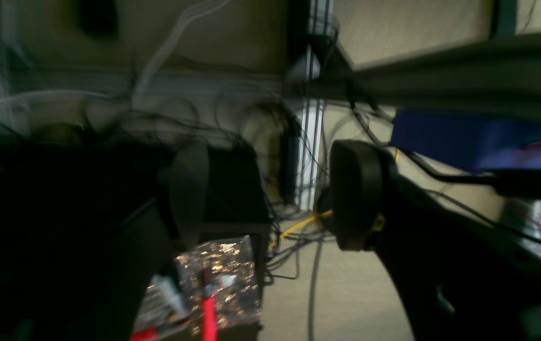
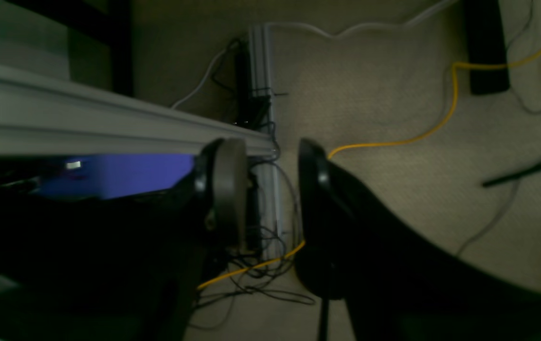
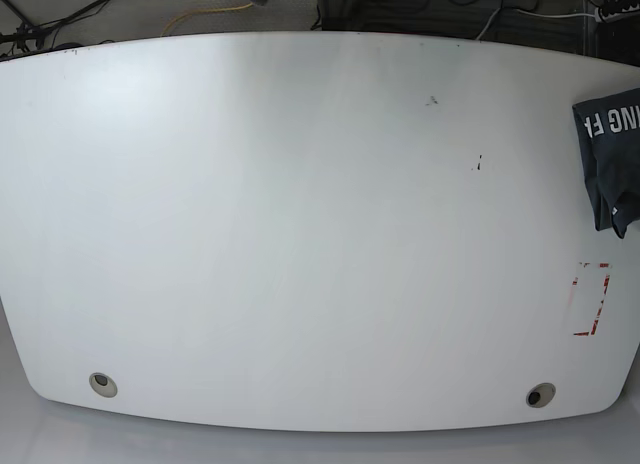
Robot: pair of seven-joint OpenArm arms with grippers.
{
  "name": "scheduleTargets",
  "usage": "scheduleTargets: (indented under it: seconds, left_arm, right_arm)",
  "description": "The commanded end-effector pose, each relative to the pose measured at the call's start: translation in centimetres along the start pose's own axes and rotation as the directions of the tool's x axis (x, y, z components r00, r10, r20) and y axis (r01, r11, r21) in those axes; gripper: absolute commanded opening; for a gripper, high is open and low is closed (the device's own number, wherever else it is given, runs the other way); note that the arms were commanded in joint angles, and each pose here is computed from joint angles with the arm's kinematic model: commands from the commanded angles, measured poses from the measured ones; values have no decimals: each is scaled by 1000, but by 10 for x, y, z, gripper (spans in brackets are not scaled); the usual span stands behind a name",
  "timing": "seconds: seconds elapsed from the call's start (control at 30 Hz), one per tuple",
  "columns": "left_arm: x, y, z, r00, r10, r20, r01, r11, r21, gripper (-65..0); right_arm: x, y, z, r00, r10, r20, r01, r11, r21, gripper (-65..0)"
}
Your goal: Fold the T-shirt properly
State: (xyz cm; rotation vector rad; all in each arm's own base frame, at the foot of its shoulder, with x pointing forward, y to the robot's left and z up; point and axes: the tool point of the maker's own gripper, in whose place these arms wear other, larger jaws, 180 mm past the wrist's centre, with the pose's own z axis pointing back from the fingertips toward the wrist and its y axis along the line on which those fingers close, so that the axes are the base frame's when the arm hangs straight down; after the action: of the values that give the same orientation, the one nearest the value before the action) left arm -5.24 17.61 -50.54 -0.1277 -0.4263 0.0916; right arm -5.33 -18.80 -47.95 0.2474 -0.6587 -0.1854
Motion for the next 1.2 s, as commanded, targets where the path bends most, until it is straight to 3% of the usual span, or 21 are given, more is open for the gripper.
scheduleTargets:
  seconds: [0.0, 0.23, 0.33, 0.63, 0.83, 0.93, 1.17]
  left_arm:
    - [-28, 1, -6, 998, 40, -56, -40, 999, -2, -285]
    - [-56, -10, -63, 981, 41, -187, -52, 997, -50, -285]
    - [-70, -4, -77, 968, 56, -246, -56, 998, 4, -285]
    - [-72, 18, -123, 924, -15, -383, 78, 986, 149, -283]
    - [-62, 18, -137, 911, -9, -412, 81, 984, 159, -281]
    - [-35, 17, -152, 928, -10, -373, 76, 984, 162, -279]
    - [-33, 19, -155, 920, -8, -393, 79, 983, 166, -279]
  right_arm:
    - [-13, -10, -6, 999, -42, -9, 42, 999, -17, -477]
    - [-52, -31, -47, 989, -48, -137, 43, 998, -44, -477]
    - [-60, -33, -63, 984, -52, -172, 44, 998, -47, -477]
    - [-63, -38, -111, 966, -6, -257, -8, 999, -52, -477]
    - [-66, -48, -127, 941, 66, -331, -95, 993, -72, -474]
    - [-64, -47, -137, 931, 92, -353, -122, 991, -64, -472]
    - [-65, -47, -146, 898, 137, -419, -172, 984, -47, -471]
